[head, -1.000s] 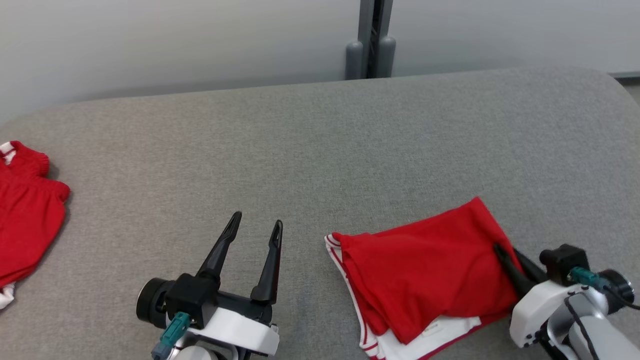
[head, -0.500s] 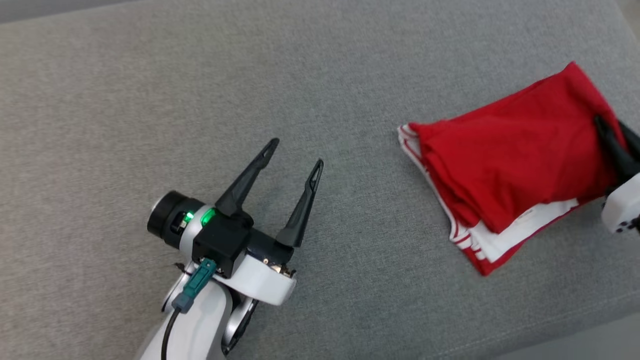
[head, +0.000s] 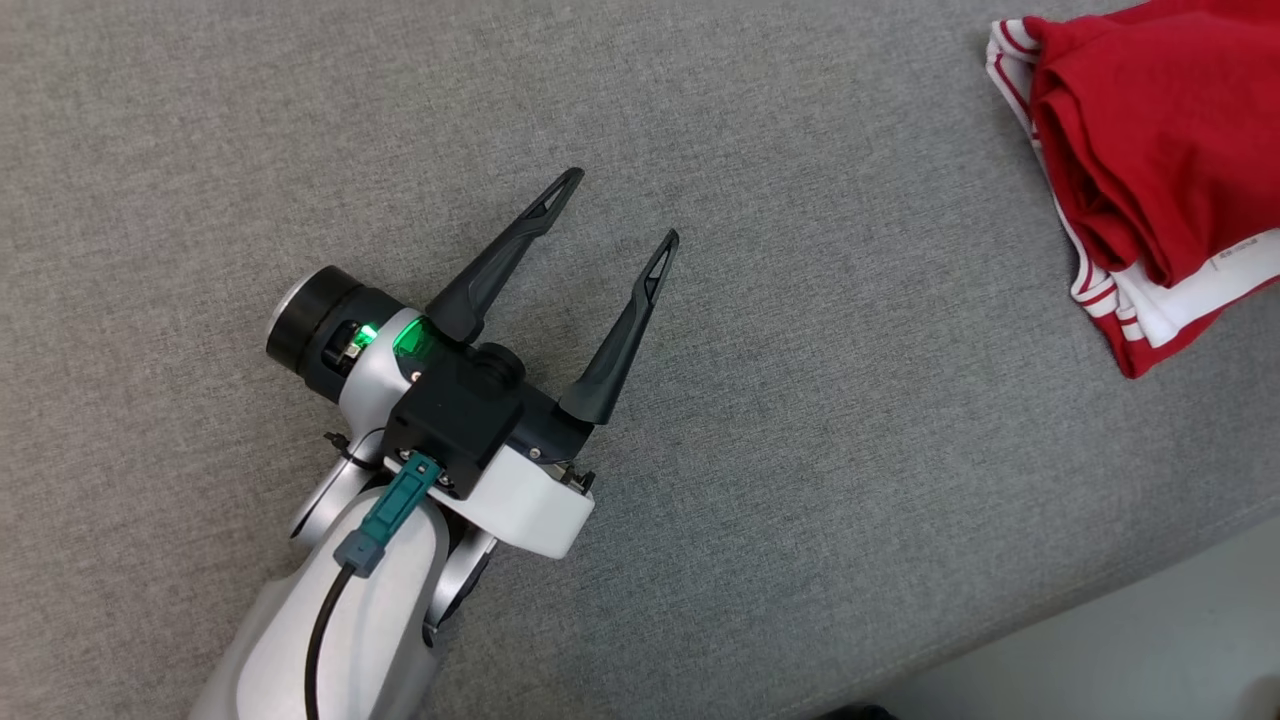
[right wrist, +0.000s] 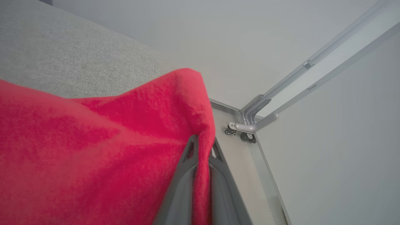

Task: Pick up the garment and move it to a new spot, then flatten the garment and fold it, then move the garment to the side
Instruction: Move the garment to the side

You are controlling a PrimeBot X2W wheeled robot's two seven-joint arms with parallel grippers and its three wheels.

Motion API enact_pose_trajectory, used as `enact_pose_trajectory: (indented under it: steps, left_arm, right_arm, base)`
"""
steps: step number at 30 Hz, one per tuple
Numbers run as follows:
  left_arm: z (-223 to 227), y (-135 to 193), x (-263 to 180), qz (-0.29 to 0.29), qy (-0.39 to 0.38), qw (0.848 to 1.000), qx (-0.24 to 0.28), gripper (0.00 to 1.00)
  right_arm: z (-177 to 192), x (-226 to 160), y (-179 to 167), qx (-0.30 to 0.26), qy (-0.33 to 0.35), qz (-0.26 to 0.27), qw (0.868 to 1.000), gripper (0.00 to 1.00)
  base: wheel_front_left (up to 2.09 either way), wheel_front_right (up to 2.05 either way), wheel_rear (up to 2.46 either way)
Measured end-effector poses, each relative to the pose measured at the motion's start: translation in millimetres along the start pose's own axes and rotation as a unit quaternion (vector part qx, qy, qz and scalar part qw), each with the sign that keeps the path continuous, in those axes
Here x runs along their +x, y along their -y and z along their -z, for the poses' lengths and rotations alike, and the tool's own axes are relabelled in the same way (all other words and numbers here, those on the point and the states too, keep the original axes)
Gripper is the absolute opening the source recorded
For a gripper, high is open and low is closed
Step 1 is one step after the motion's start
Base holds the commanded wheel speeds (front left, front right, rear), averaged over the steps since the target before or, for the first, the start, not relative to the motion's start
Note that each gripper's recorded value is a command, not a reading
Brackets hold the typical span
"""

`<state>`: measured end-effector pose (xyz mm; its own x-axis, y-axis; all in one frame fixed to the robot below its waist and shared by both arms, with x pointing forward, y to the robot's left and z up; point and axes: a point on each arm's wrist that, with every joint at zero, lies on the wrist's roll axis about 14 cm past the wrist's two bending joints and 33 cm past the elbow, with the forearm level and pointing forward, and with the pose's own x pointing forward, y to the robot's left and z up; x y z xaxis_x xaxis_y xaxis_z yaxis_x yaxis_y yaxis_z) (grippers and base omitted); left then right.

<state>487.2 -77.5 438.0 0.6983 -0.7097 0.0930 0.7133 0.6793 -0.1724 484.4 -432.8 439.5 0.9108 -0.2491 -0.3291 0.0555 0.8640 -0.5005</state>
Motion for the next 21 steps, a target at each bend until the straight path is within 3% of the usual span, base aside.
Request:
enact_pose_trajectory:
  steps: [8,9,10,21]
  left_arm:
    - [9,-6,-3,-0.008,-0.009,1.0,-0.006,1.0]
    - [8,-7,-3,-0.009,-0.009,1.0,-0.005,1.0]
    - [7,-8,-4,-0.011,-0.008,1.0,-0.005,1.0]
    - [-23,-4,-9,-0.029,0.025,0.999,-0.006,1.0]
  right_arm:
    - [23,9,6,-0.004,-0.036,0.021,0.999,0.0]
    - [26,9,6,-0.001,-0.041,0.023,0.999,0.25]
    - [25,9,7,-0.002,-0.04,0.025,0.999,1.0]
    - [-27,3,16,-0.008,0.035,0.035,0.999,1.0]
  base:
    - [0.0,0.0,0.0]
    - [0.0,0.0,0.0]
    - [0.0,0.0,0.0]
    - [0.0,0.0,0.0]
